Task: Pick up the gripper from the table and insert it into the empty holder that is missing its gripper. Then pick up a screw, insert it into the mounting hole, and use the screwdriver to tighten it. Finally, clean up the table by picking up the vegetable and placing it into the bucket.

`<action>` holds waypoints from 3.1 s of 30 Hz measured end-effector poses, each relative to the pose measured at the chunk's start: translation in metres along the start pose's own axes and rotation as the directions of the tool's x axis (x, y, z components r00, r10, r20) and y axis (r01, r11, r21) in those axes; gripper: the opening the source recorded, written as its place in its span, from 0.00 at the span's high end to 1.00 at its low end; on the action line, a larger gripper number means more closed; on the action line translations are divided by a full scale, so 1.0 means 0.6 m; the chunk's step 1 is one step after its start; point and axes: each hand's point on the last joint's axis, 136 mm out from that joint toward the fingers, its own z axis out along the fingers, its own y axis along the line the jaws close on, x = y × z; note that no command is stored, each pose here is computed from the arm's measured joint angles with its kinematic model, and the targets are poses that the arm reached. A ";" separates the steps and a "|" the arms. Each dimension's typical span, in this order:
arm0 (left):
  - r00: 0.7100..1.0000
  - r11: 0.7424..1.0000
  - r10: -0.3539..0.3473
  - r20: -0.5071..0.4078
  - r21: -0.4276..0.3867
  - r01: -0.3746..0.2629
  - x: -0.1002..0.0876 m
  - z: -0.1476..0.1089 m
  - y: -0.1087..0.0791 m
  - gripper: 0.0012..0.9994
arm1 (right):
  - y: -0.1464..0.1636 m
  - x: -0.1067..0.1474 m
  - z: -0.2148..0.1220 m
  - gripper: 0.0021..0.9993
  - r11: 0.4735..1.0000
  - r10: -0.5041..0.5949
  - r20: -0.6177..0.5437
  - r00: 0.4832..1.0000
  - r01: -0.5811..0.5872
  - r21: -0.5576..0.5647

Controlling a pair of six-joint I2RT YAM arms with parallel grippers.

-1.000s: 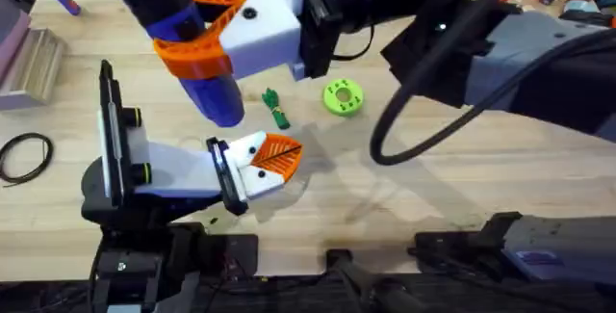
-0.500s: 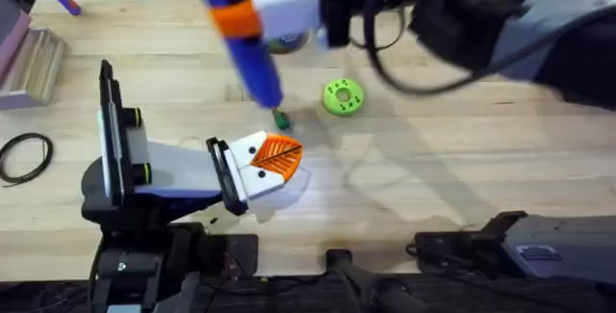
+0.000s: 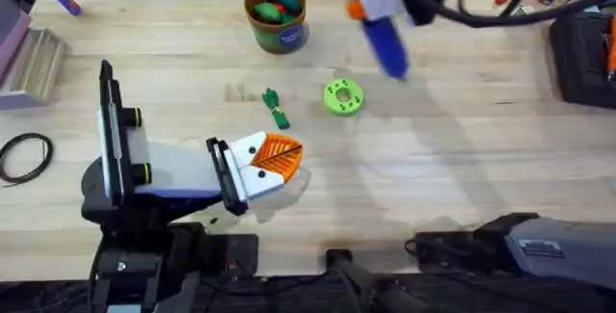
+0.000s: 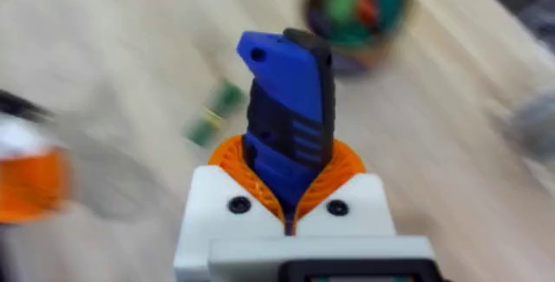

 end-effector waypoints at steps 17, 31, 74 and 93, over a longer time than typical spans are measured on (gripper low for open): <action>1.000 1.000 0.011 0.000 0.000 -0.011 0.000 0.000 0.000 0.99 | -0.184 0.283 0.015 0.98 0.936 -0.245 -0.685 0.686 0.351 0.016; 1.000 1.000 0.018 0.000 0.000 -0.018 0.000 0.000 0.000 0.99 | -0.221 0.372 0.088 0.98 0.956 -0.228 -0.749 0.622 0.289 -0.051; 1.000 1.000 0.023 0.000 0.001 -0.023 0.000 0.000 0.000 0.05 | -0.171 0.220 0.026 0.01 0.948 0.016 -0.559 0.829 0.165 0.271; 0.999 0.974 -0.035 0.012 -0.224 0.037 -0.007 -0.008 0.064 0.01 | -0.037 0.109 -0.024 0.01 0.786 0.526 -0.156 0.836 -0.407 0.466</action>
